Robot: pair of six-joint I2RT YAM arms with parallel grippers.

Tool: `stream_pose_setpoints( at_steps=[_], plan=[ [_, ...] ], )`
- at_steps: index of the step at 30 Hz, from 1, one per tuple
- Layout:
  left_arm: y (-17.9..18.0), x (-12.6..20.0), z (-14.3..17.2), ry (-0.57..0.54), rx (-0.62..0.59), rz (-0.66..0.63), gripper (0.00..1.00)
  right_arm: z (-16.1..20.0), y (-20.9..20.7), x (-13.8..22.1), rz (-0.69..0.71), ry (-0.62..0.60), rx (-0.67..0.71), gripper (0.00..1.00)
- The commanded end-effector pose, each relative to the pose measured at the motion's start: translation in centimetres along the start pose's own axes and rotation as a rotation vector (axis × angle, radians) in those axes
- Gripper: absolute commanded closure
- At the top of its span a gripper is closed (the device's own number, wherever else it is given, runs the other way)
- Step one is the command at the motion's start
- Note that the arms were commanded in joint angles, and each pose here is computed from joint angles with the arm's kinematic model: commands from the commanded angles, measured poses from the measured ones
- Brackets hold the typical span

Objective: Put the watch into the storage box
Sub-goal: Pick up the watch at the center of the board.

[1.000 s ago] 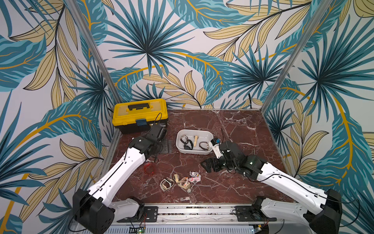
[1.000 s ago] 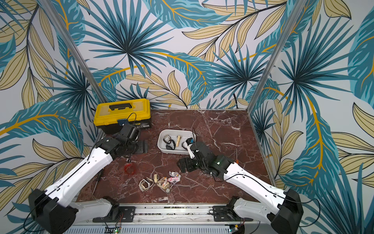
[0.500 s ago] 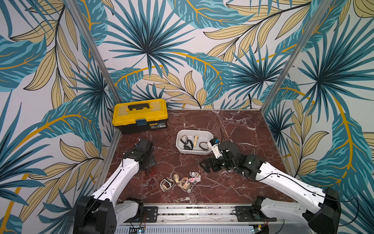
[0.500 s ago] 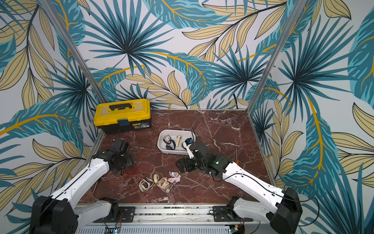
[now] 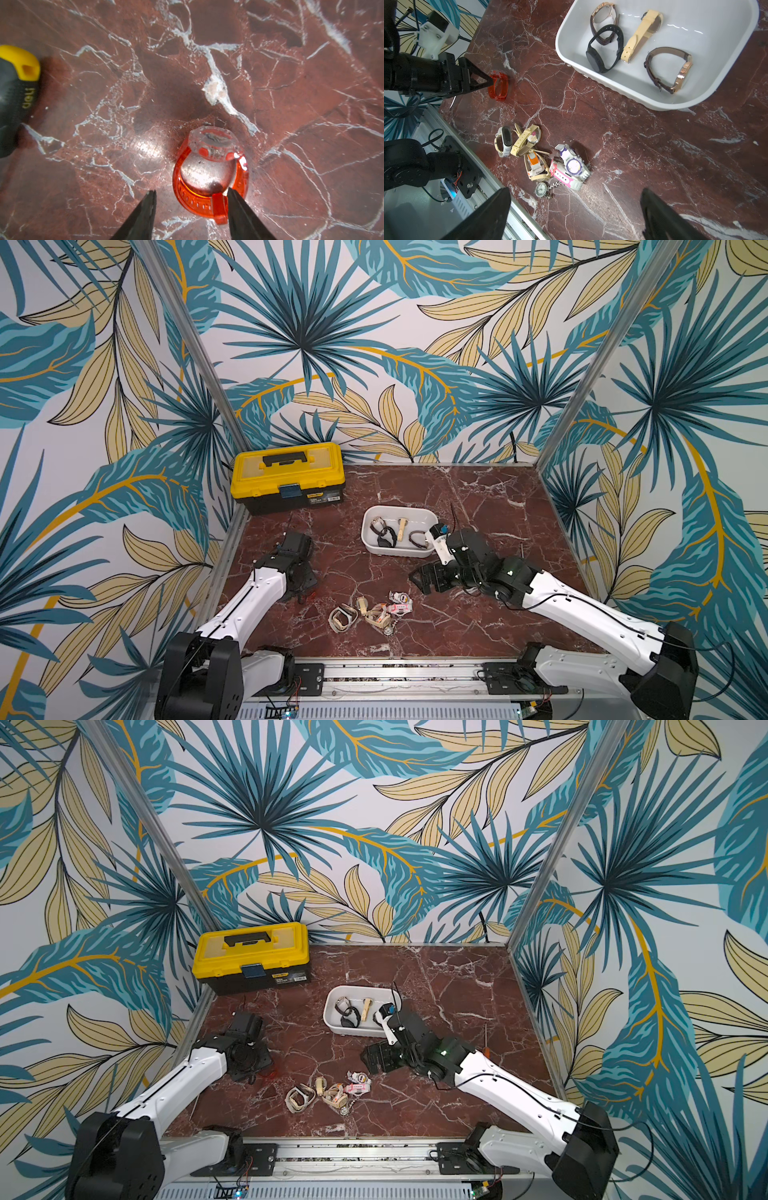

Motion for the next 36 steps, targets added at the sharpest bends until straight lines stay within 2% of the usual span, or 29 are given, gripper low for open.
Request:
stream_pose_setpoints(
  at_steps=[1, 4, 10, 14, 19, 22, 27, 32, 36],
  plan=[
    [0.4, -1.0, 0.2, 0.002, 0.006, -0.008, 0.46, 0.3, -0.2, -0.5, 0.000, 0.012, -0.013, 0.00],
    [0.3, -1.5, 0.3, 0.007, 0.012, 0.000, 0.47, 0.2, -0.2, -0.6, 0.003, 0.013, -0.014, 0.00],
    [-0.5, -2.4, 0.3, 0.050, -0.003, 0.028, 0.62, 0.3, -0.3, -0.8, 0.011, 0.015, -0.020, 0.00],
    [-1.5, -3.2, 0.7, 0.101, -0.011, 0.075, 0.79, 0.2, -0.4, -0.8, 0.015, 0.011, -0.021, 0.00],
    [-2.8, -3.0, 0.6, 0.110, -0.013, 0.147, 0.97, 0.1, -0.5, -0.7, 0.025, 0.011, -0.019, 0.00],
    [-4.2, -0.6, -0.6, 0.069, -0.054, 0.190, 1.00, -0.1, -0.5, -0.5, 0.033, 0.003, -0.014, 0.00],
    [-7.8, 5.9, -3.8, -0.031, -0.167, 0.287, 1.00, -0.4, -0.6, -0.3, 0.044, -0.016, -0.019, 0.00],
    [-15.1, 11.4, -7.7, -0.100, -0.318, 0.396, 0.99, -0.8, -1.0, 0.5, 0.069, -0.052, -0.025, 0.00],
    [-21.7, 12.7, -9.9, -0.120, -0.446, 0.434, 0.99, -1.0, -2.0, 0.9, 0.106, -0.072, -0.040, 0.00]
  ],
)
Point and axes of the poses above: each gripper's point midway between its finger pads, its own x axis back along the fingers, its own y axis along the line the jaws close on, z = x × y, the point moved 2 cm from there along x, back along the fingers, and after that the axes turned 12 degrees about -x, right-handed, at the moved point
